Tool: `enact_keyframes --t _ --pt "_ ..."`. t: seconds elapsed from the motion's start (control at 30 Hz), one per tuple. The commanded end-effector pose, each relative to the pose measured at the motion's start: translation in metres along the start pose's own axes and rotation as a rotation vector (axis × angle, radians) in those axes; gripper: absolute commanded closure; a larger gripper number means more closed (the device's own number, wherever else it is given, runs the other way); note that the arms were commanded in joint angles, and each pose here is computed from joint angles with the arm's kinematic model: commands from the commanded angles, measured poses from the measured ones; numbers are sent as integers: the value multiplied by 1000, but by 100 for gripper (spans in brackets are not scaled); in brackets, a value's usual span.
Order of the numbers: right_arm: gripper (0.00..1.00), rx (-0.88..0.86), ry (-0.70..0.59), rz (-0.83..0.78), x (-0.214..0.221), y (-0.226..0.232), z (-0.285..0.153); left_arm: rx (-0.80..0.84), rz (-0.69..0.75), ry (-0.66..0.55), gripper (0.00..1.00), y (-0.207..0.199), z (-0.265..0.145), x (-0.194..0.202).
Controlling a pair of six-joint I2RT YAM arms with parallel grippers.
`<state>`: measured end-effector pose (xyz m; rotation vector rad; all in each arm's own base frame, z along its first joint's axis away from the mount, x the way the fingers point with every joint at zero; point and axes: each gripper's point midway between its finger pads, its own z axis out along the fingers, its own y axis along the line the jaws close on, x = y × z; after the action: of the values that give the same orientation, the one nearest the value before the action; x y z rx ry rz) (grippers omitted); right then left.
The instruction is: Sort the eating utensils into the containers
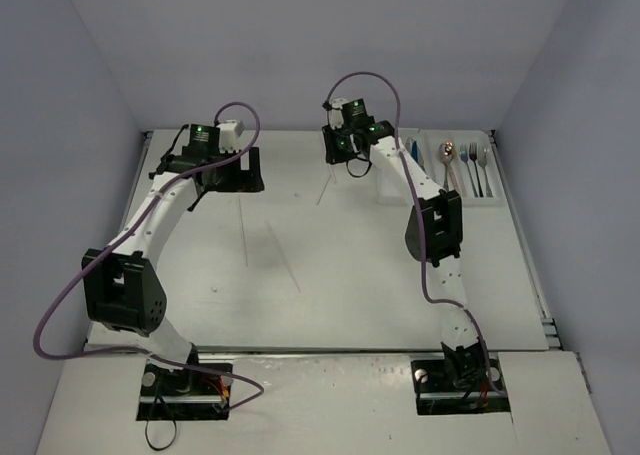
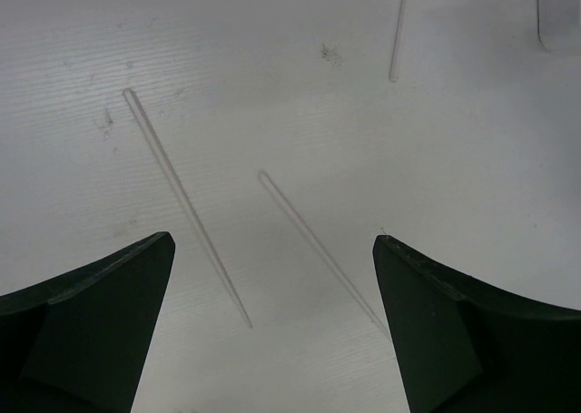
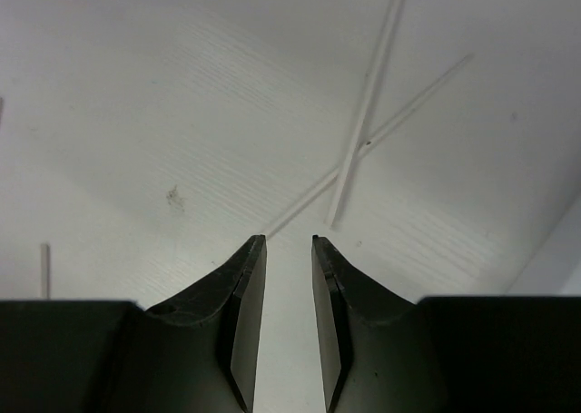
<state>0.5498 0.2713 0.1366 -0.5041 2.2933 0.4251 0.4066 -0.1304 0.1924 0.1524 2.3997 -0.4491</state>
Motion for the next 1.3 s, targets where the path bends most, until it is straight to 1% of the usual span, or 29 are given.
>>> enact_keyframes --t 0.0,0.2,0.4,0.6,0.8,1.0,1.27 --pt "77 39 -50 2 -14 -5 13 6 -4 -82 9 5 -27 -13" --pt "78 69 -23 -7 -1 -8 28 1 -35 -106 9 12 -33 -18" --pt "78 79 4 -22 10 -10 29 7 -47 -95 9 13 -28 -19" --pt "74 79 64 -22 34 -11 30 -4 -50 -99 9 15 -28 -21" --pt "73 85 101 -50 48 -14 25 -1 -54 -100 9 14 -29 -21" --pt "73 88 114 -48 54 -16 29 0 -57 -101 9 14 -29 -20" --pt "72 84 128 -28 61 -17 46 0 -64 -95 9 16 -28 -19"
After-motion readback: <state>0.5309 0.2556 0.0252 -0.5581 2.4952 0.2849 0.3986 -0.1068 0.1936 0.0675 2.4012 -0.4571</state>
